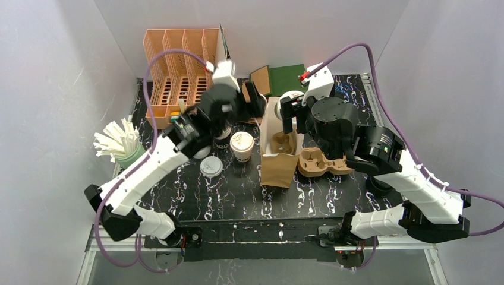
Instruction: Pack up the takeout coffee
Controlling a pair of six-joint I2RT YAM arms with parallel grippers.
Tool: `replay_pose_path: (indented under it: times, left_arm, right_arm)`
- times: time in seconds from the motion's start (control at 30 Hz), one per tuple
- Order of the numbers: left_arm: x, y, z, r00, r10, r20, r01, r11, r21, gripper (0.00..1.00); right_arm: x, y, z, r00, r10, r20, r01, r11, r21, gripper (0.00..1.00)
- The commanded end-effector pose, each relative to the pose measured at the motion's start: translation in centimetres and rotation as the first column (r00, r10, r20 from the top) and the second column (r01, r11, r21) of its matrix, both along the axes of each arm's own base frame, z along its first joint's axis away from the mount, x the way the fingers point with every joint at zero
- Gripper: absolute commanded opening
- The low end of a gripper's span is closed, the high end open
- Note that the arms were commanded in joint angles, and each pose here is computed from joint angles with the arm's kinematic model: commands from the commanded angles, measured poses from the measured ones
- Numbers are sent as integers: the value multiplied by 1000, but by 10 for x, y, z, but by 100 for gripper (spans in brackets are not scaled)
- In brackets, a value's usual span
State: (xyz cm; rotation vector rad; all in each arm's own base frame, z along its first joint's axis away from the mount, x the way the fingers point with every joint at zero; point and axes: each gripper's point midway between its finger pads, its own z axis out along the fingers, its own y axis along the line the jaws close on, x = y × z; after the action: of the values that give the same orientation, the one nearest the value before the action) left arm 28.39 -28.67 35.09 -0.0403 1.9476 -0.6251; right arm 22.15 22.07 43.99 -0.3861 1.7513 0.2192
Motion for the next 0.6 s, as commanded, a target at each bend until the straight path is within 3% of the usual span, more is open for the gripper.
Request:
replay_pose_path:
  times: [0.0,0.13,0.33,0.57]
  left_arm:
    - [35,14,29,990,-141,8,139,986,93,72]
    - [56,-7,33,959,-282,22,275,947,164,72]
    - [97,-26,23,934,-357,-12,349,904,247,65]
    - [105,-49,-2,847,-531,-29,504,784,362,66]
  right_arm:
    - [-1,-16,19,998,-47,30,45,997,67,57]
    - [-2,-22,22,997,-62,38,59,995,84,56]
    - [-3,-29,25,996,-76,43,71,993,98,55]
    - [-4,-30,29,996,-77,37,72,991,115,55]
